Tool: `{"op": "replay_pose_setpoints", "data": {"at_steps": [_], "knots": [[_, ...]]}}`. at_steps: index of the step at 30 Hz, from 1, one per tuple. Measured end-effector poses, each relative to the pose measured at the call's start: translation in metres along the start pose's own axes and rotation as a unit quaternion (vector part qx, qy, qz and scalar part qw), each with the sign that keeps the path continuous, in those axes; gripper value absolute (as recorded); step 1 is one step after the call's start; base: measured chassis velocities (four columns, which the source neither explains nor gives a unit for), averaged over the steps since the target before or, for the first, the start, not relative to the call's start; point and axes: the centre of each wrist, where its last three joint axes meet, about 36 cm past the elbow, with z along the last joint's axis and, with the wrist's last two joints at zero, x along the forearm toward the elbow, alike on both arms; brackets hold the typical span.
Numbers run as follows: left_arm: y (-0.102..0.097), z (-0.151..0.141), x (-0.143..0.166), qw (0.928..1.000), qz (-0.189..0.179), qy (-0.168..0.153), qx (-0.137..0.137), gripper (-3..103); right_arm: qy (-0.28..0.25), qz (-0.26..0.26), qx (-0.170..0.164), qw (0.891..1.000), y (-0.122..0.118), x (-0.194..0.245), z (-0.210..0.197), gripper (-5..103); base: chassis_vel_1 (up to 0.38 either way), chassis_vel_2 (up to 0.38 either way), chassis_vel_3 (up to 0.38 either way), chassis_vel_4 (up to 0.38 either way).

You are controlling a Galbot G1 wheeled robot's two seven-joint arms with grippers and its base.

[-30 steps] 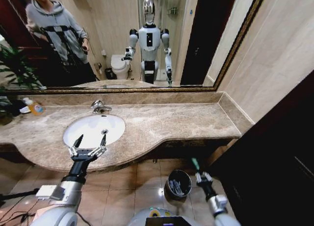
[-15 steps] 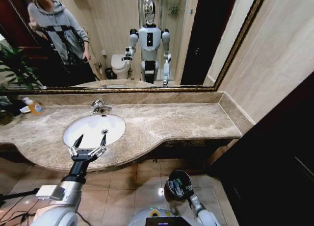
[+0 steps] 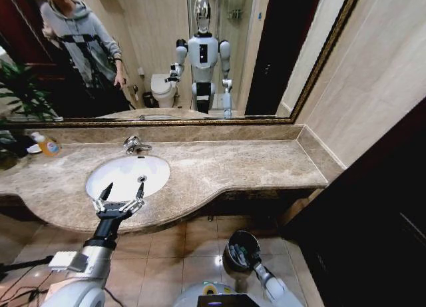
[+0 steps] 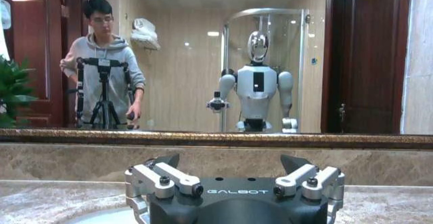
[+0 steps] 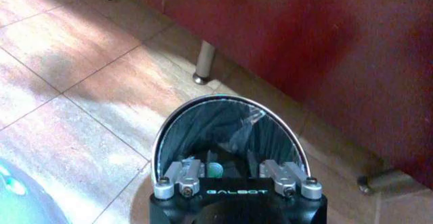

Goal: Pick up the trash from the sink and place it in the trash bin.

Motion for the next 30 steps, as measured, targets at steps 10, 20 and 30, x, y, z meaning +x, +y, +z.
{"op": "replay_pose_setpoints", "data": {"at_steps": [10,20,30], "knots": [[0.0,0.0,0.0,1.0,0.0,0.0,0.0,100,0.002,0.014,-0.015,1.0,-0.001,0.006,0.002,73,0.0,0.0,0.0,0.0],[0.0,0.0,0.0,1.0,0.0,0.0,0.0,100,0.001,0.009,-0.018,1.0,0.011,0.011,0.004,100,0.0,0.0,0.0,0.0],[0.0,0.0,0.0,1.0,0.0,0.0,0.0,100,-0.011,0.045,-0.11,0.993,0.018,0.026,-0.006,100,0.0,0.0,0.0,0.0]]}}
